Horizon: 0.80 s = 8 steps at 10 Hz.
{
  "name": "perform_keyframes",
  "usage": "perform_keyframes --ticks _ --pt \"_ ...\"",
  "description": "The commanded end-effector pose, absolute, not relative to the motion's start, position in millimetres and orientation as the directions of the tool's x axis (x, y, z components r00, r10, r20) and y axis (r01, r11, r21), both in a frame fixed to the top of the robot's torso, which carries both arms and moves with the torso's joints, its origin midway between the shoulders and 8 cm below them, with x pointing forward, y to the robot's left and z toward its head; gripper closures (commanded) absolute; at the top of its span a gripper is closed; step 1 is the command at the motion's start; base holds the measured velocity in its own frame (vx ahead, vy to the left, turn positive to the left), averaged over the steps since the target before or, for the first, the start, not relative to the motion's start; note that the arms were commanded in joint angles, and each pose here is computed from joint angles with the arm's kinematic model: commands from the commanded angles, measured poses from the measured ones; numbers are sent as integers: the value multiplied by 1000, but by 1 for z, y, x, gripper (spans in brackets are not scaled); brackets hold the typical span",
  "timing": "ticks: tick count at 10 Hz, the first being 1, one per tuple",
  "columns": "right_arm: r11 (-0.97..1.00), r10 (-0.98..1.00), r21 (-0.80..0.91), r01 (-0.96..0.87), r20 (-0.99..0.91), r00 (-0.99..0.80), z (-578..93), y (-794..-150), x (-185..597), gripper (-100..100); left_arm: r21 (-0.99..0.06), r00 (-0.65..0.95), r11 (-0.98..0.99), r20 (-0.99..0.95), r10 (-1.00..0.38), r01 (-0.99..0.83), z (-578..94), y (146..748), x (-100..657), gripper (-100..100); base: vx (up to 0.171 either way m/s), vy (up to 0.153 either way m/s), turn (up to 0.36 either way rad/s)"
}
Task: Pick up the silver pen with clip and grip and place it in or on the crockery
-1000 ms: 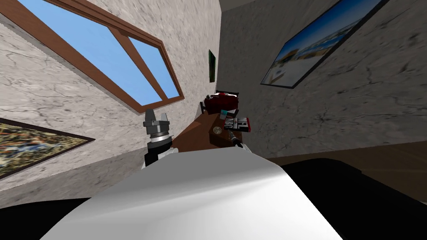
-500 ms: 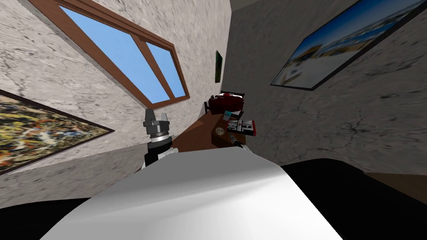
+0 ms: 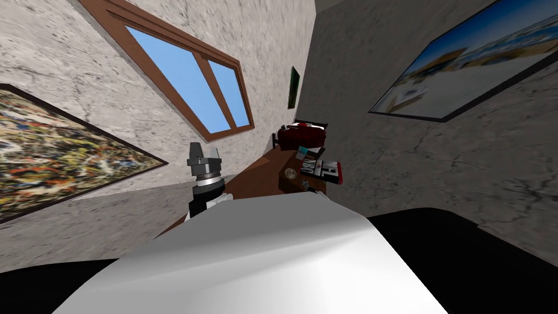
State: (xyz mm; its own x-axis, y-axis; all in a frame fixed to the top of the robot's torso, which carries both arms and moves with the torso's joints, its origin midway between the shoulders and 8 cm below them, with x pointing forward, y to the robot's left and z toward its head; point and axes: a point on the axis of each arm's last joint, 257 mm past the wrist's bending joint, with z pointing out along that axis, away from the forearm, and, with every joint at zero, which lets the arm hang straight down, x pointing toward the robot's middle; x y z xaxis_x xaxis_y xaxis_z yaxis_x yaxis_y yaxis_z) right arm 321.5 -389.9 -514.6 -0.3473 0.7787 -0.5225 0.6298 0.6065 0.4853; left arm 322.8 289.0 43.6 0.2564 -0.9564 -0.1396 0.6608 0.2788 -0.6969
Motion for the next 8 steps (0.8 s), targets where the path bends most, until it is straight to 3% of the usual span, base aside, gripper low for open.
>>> perform_keyframes --ticks 1,6,8 --pt "613 767 419 670 -520 -377 -533 -406 299 -100 -697 256 279 -140 -956 661 44 289 323 0 32 -3 155" --pt "620 724 173 765 -501 -473 -580 -464 218 -100 -697 256 279 -140 -956 661 44 289 323 0 50 -17 264" --pt "617 719 132 775 -496 -488 -585 -474 204 -100 -697 256 279 -140 -956 661 44 289 323 0 47 -16 117"
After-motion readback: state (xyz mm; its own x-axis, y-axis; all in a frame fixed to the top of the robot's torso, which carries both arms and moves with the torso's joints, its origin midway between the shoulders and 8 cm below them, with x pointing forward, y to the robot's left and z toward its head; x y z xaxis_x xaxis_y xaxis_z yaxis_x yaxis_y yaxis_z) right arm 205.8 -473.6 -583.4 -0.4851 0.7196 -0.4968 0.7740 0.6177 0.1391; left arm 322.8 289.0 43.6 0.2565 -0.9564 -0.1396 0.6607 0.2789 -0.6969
